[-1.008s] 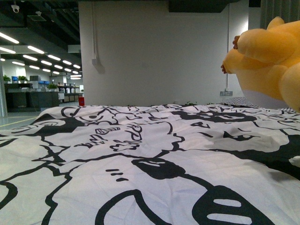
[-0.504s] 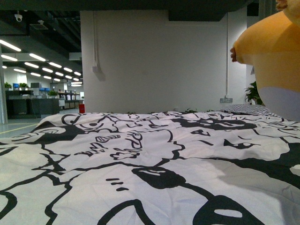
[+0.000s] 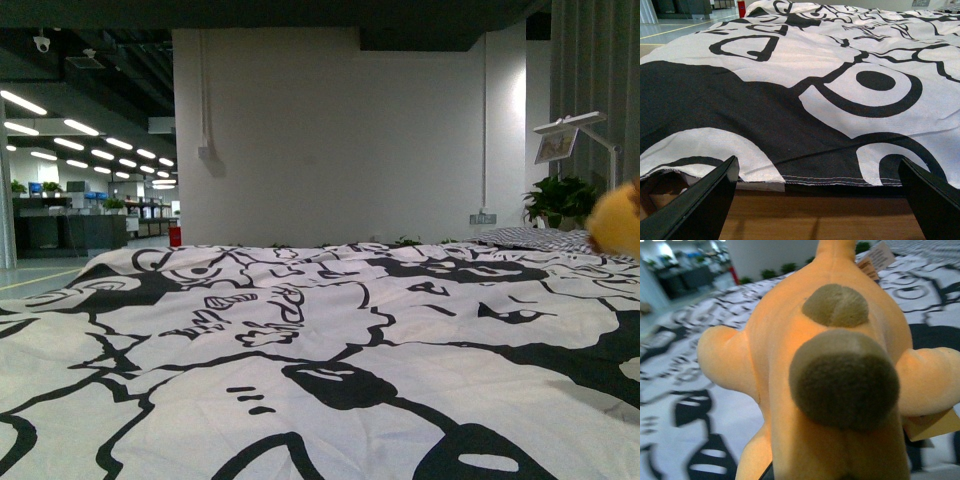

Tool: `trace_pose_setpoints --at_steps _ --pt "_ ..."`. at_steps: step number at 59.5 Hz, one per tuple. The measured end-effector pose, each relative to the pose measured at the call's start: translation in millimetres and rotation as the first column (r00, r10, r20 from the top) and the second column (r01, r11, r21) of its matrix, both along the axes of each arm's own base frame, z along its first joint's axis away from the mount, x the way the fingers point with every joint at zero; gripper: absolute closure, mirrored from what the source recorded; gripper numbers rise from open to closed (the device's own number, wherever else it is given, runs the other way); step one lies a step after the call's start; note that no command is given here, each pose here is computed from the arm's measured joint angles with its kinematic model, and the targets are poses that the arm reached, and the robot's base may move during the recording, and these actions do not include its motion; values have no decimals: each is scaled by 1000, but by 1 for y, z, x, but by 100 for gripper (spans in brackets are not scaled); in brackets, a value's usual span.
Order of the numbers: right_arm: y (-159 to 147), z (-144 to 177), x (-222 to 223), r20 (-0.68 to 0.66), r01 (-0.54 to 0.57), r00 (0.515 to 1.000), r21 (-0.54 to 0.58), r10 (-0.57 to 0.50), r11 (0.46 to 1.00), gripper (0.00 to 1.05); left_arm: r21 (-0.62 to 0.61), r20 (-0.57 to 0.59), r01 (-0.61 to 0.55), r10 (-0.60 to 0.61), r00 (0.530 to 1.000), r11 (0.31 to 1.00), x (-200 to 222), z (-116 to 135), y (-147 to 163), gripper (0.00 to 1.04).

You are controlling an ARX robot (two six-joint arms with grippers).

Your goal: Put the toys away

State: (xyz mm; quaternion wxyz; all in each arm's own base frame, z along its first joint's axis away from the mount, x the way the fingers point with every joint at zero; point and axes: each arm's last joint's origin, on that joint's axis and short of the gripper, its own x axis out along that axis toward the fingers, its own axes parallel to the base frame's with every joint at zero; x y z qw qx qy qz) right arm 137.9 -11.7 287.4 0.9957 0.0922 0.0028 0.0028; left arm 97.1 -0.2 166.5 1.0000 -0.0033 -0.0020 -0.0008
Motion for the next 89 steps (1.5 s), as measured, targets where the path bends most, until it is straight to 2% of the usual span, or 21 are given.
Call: trace_pose_setpoints --at_steps 4,14,42,89 --pt "4 -15 -2 -13 54 998 -75 -55 996 98 0 0 0 0 1000 1000 0 0 0 6" --pt "11 -45 -9 -14 -3 1000 -156 1 988 98 0 0 0 0 1000 1000 0 0 0 6" --pt "11 -83 -22 3 6 1000 -177 -5 984 98 0 0 1 -1 1000 1000 0 0 0 6" --pt "11 -109 -40 13 8 1000 -177 -5 984 98 0 0 1 -1 1000 1000 0 0 0 6"
